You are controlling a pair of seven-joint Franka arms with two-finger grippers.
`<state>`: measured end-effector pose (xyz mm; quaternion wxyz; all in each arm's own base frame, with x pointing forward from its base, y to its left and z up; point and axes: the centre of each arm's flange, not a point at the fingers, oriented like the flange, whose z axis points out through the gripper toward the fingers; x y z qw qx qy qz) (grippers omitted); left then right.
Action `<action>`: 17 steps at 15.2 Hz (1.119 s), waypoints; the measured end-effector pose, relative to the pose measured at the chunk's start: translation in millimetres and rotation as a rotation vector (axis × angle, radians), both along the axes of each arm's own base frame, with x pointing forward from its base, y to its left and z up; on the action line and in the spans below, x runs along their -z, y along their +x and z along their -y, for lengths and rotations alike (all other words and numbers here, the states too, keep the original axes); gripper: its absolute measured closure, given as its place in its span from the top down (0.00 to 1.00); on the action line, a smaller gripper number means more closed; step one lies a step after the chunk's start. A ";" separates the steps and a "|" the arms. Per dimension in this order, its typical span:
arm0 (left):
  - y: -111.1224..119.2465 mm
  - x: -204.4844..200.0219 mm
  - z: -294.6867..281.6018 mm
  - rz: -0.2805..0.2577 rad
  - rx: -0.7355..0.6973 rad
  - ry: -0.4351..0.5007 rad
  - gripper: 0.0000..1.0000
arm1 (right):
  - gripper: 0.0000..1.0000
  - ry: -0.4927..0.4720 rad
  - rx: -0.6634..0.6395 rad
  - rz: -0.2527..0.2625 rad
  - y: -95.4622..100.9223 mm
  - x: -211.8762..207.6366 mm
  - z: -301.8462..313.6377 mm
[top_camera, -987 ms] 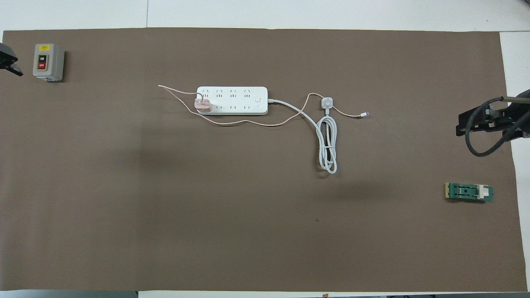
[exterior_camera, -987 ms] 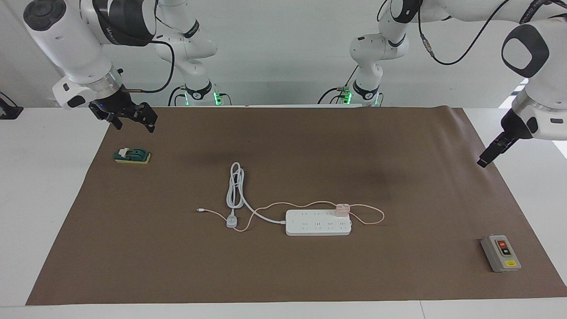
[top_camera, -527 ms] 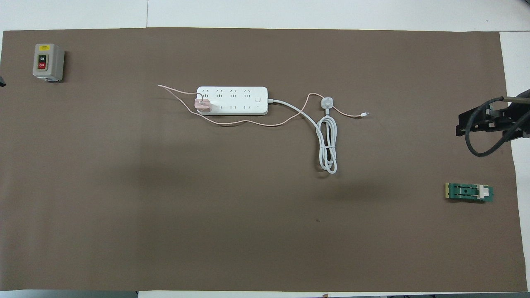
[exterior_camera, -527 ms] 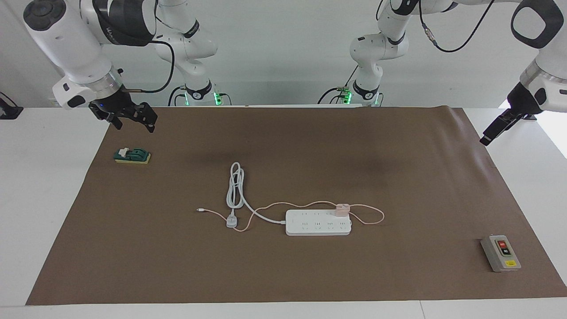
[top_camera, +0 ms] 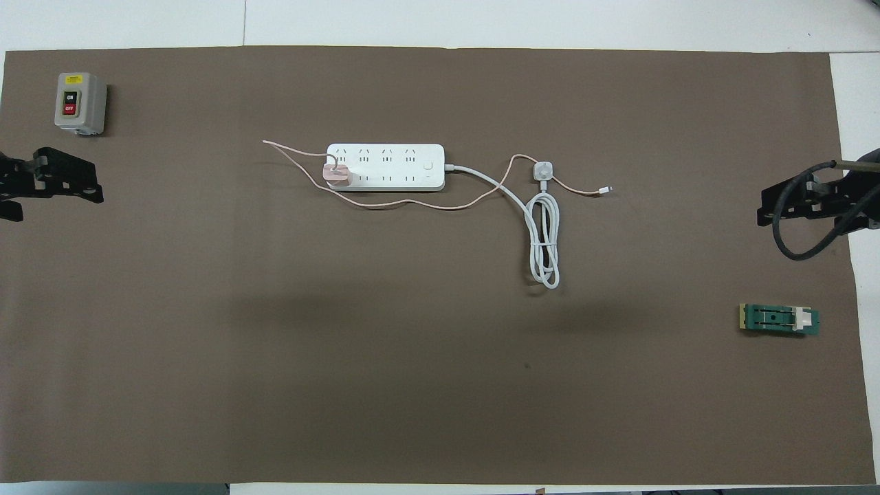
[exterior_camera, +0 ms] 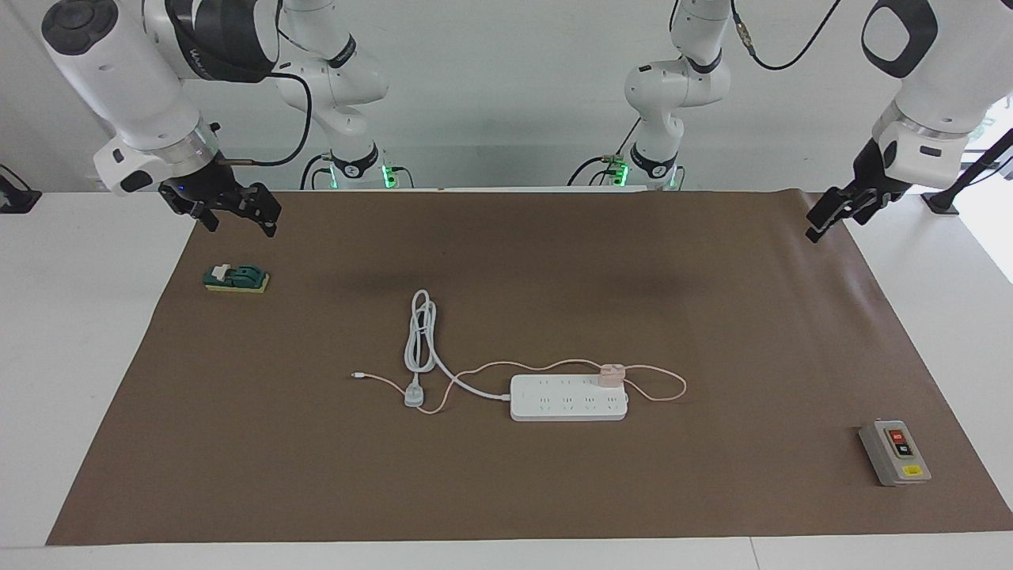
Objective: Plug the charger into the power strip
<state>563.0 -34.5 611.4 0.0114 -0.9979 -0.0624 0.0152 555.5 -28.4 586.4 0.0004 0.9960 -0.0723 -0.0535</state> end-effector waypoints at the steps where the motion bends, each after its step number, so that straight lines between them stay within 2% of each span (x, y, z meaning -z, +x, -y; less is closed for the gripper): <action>1: -4.2 -0.1 4.1 -0.003 0.021 -0.010 1.00 | 1.00 0.000 0.000 0.000 0.0 0.0 0.0; 5: -24.0 -19.0 9.6 0.023 0.020 -0.049 1.00 | 1.00 0.000 0.000 0.000 0.0 0.0 0.0; 7: -30.8 -16.6 13.5 0.016 0.031 -0.047 1.00 | 1.00 0.000 0.000 0.000 0.0 0.0 0.0; 12: -33.8 -10.6 19.4 0.002 0.202 -0.050 1.00 | 1.00 0.000 0.000 0.000 0.0 0.0 0.0; 17: -34.1 -11.0 20.5 0.002 0.219 -0.050 1.00 | 1.00 0.000 0.000 0.000 0.0 0.0 0.0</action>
